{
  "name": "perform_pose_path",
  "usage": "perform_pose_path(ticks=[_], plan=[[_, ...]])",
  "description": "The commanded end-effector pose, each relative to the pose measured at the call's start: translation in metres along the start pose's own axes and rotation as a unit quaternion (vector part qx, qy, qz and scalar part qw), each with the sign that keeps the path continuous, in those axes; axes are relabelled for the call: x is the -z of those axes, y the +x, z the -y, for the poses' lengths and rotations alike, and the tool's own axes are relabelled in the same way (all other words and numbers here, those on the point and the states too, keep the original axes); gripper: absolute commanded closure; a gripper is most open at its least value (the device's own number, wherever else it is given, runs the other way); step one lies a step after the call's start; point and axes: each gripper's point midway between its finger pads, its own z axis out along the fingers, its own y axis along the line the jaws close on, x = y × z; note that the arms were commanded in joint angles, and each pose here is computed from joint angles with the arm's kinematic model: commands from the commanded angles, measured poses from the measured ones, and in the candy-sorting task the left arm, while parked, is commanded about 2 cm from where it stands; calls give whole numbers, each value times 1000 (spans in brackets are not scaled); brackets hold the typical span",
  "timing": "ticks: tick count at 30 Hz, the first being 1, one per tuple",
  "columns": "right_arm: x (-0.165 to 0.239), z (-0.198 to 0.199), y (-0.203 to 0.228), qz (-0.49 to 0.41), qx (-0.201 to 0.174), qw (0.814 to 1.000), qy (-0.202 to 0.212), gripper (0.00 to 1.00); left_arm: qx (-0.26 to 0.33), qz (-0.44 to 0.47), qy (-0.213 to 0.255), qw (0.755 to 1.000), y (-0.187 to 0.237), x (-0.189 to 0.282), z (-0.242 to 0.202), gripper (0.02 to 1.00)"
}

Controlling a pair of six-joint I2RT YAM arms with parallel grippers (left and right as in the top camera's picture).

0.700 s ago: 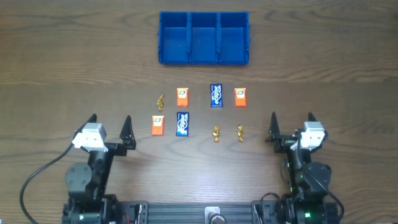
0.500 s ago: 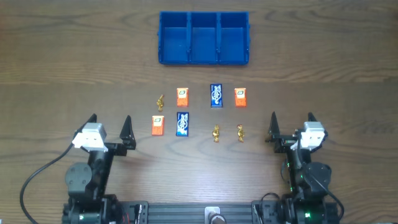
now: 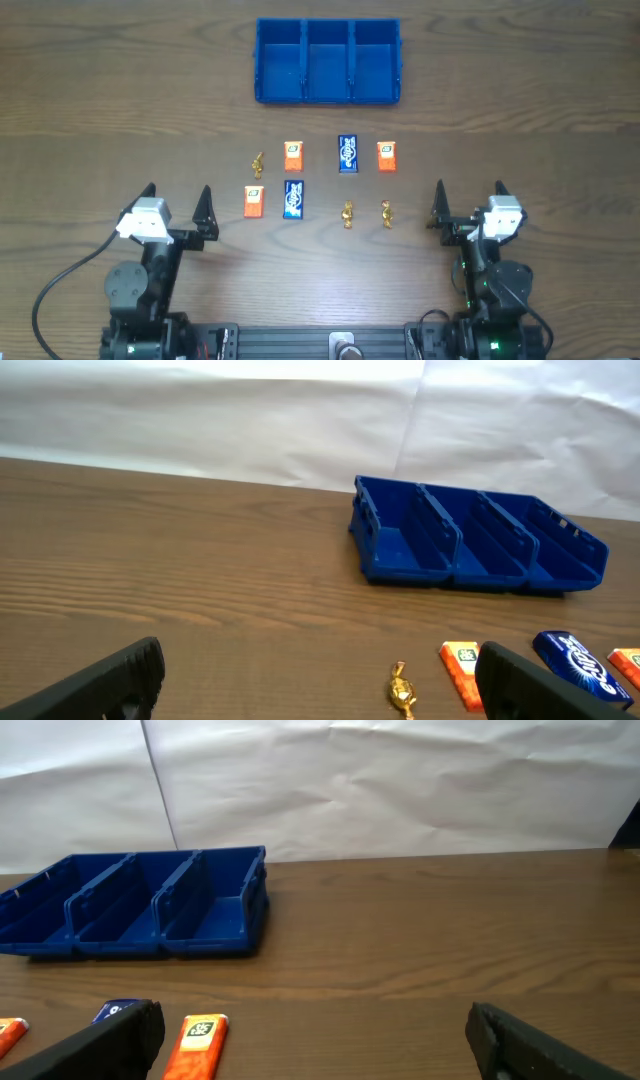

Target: Sort Candies Into Trays

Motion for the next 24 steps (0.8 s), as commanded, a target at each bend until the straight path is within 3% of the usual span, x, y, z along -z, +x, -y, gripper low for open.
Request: perform_pose_path(ticks=[1, 24], plan=[[1, 4, 0, 1, 8, 1000, 10, 3, -2, -21, -1, 1000, 16, -1, -2, 20], [1, 4, 0, 1, 8, 1000, 10, 3, 10, -21, 1, 1000, 16, -1, -2, 20]])
